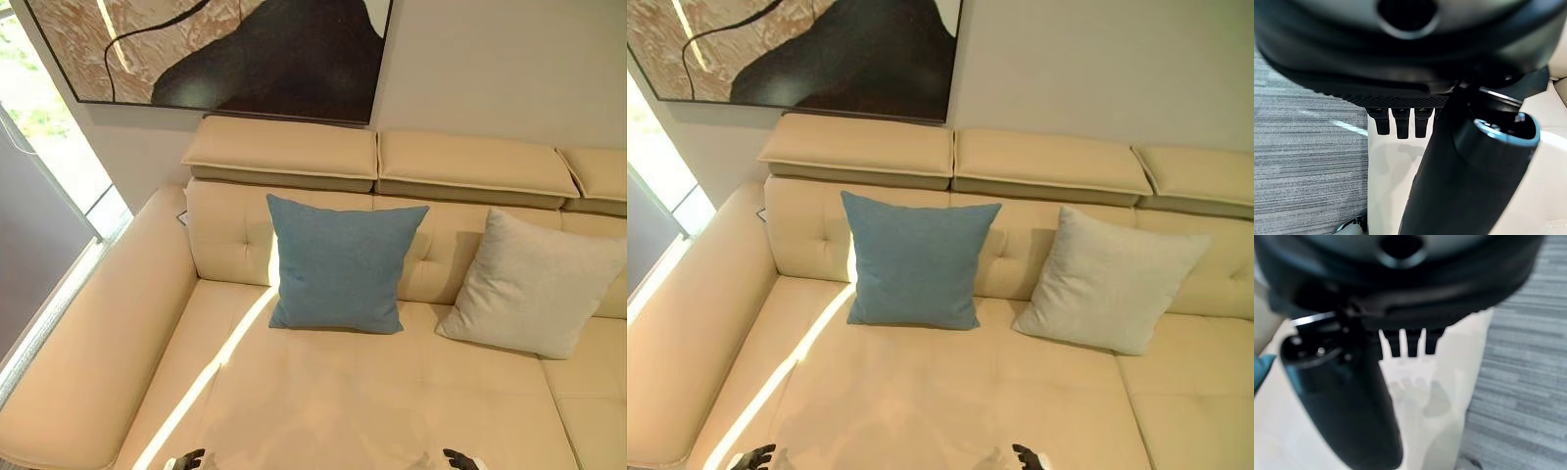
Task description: Pick up all the scattered cushions and arrange them neatly on the sofa.
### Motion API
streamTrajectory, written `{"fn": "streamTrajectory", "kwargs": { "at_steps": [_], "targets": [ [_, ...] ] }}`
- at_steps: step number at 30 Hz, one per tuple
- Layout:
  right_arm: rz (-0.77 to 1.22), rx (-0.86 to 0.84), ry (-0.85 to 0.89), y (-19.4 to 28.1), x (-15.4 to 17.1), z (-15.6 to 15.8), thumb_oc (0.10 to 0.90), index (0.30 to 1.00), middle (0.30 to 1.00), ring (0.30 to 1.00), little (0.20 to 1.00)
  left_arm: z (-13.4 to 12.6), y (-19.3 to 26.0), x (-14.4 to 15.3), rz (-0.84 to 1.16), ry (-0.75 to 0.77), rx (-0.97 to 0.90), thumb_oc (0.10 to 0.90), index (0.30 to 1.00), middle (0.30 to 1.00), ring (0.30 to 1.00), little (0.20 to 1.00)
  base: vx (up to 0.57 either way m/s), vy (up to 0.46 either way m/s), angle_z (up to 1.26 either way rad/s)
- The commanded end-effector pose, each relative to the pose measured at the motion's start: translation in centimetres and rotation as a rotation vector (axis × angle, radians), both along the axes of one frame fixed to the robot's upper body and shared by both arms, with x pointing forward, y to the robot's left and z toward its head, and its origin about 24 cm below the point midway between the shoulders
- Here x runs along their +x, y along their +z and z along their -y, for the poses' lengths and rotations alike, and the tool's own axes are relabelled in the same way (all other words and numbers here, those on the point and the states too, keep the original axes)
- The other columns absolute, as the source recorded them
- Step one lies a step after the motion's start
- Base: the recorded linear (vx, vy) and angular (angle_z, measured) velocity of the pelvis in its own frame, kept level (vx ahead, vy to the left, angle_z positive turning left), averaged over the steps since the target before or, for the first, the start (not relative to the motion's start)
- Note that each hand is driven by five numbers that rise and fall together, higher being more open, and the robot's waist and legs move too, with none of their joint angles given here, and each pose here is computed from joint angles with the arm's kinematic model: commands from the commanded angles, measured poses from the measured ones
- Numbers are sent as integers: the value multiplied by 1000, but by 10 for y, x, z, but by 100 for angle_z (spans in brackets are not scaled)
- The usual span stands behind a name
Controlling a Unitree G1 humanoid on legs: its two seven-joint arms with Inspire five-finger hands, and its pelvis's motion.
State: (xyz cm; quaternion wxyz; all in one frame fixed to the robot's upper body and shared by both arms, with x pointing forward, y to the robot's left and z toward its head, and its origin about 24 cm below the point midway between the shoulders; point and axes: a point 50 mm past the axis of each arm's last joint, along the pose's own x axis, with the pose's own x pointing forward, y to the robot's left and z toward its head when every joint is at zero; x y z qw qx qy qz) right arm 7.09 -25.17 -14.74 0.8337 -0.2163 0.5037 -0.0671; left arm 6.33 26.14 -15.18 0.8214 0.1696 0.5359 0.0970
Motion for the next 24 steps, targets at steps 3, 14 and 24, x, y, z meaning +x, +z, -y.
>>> {"fn": "streamTrajectory", "kwargs": {
  "at_steps": [3, 14, 24],
  "targets": [
    [162, -50, 57, 17, 50, 5, 800, 900, 900, 900, 900, -4, 7, 32, 88, -33, 56, 800, 900, 900, 900, 900, -224, -41, 8],
    [91, -50, 8, 9, 39, 10, 800, 900, 900, 900, 900, 14, 2, 37, 81, -44, 14, 800, 900, 900, 900, 900, -154, 49, 11],
    [41, -46, 70, 2, 46, -8, 800, 900, 900, 900, 900, 4, 10, 53, 128, -71, 81, 800, 900, 900, 900, 900, -229, 126, 12]
  ]
}}
